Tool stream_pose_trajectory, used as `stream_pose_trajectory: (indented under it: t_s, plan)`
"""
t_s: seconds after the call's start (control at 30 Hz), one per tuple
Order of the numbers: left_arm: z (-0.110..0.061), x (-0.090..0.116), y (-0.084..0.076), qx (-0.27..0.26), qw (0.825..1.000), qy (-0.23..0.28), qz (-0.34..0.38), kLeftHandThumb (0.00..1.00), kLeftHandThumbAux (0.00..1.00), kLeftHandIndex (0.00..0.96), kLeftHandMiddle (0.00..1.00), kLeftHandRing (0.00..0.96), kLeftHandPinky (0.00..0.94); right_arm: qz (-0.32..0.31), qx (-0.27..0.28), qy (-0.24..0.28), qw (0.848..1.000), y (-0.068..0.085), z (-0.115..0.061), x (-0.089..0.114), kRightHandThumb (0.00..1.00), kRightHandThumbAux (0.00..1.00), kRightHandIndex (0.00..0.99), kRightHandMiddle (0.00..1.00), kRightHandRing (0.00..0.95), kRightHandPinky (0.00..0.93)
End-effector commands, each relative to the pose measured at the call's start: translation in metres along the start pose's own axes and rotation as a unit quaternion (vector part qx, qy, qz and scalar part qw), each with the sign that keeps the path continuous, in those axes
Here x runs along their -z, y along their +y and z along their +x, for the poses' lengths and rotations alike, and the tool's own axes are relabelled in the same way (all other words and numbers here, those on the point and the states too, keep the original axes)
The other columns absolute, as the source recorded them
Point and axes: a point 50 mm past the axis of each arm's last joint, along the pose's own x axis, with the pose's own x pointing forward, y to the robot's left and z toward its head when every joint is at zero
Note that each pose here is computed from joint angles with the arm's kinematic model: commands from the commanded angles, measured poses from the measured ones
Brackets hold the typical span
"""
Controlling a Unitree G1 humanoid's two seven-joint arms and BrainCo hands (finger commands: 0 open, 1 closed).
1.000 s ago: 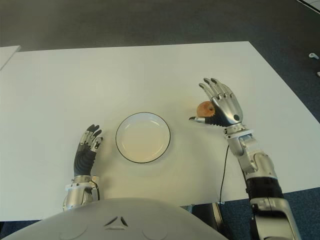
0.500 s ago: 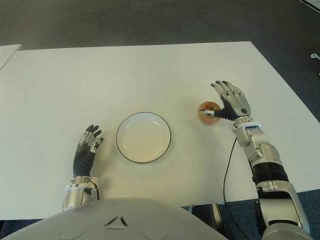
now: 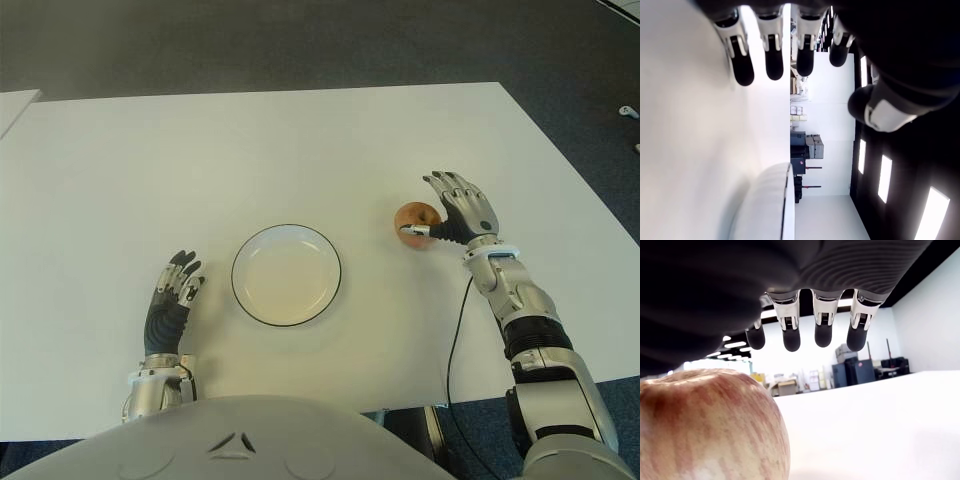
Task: Put the apples into the plate.
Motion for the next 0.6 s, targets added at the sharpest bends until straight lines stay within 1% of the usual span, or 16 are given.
stream_pose_trajectory:
  t_s: [0.03, 0.33, 0.6]
  plan:
    - [-0.005, 0.007, 0.004, -0.001, 1.000, 0.028, 0.005, 0.150, 0.558, 0.104, 0.121, 0.135, 0.167, 0.002, -0.014, 0.013, 1.000, 0.007, -0.002, 0.004, 0.271, 0.352, 0.016, 0.036, 0.000, 0.000]
    - [-0.006, 0.004, 0.004, 0.002, 1.000, 0.028, 0.008, 0.139, 0.536, 0.099, 0.113, 0.124, 0.154, 0.014, -0.018, 0.014, 1.000, 0.015, -0.003, 0.002, 0.266, 0.353, 0.017, 0.037, 0.000, 0.000]
    - [-0.006, 0.003, 0.004, 0.004, 1.000, 0.022, 0.014, 0.142, 0.539, 0.092, 0.111, 0.127, 0.167, 0.018, -0.024, 0.012, 0.999, 0.019, -0.005, -0.001, 0.261, 0.345, 0.020, 0.036, 0.000, 0.000]
